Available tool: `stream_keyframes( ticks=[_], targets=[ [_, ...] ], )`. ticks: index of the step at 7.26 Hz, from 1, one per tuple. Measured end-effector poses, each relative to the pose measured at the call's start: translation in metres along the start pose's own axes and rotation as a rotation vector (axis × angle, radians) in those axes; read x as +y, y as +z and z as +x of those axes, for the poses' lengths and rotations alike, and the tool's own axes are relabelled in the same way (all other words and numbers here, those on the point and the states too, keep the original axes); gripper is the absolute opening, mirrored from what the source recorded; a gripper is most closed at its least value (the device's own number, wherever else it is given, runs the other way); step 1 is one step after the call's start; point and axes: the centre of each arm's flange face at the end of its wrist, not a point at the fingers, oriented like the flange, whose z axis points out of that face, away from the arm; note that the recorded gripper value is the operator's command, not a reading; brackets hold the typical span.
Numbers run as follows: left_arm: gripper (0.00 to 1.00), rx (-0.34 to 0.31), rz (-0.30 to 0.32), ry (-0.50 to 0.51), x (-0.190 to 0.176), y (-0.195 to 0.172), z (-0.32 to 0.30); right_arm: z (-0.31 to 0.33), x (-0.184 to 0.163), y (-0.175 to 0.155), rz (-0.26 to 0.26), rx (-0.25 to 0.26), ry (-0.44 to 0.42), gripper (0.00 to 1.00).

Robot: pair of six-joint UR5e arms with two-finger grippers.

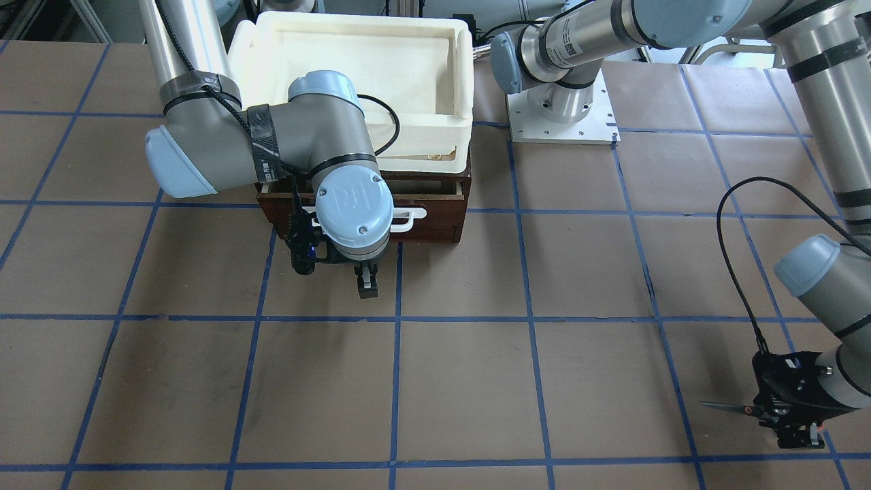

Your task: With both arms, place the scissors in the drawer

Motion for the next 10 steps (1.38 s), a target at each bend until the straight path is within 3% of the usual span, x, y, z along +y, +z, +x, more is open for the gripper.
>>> stream_keyframes(
  ticks=[5, 10],
  targets=[
    [0.00, -0.038, 0.032, 0.029, -0.046, -0.042, 0.013, -0.013, -0.003, -0.015, -0.009, -0.046, -0.051, 1.00],
    [0.00, -0.010, 0.046, -0.004, -0.117, -0.095, 0.026, -0.033, -0.004, -0.024, -0.016, -0.081, -0.062, 1.00]
  ],
)
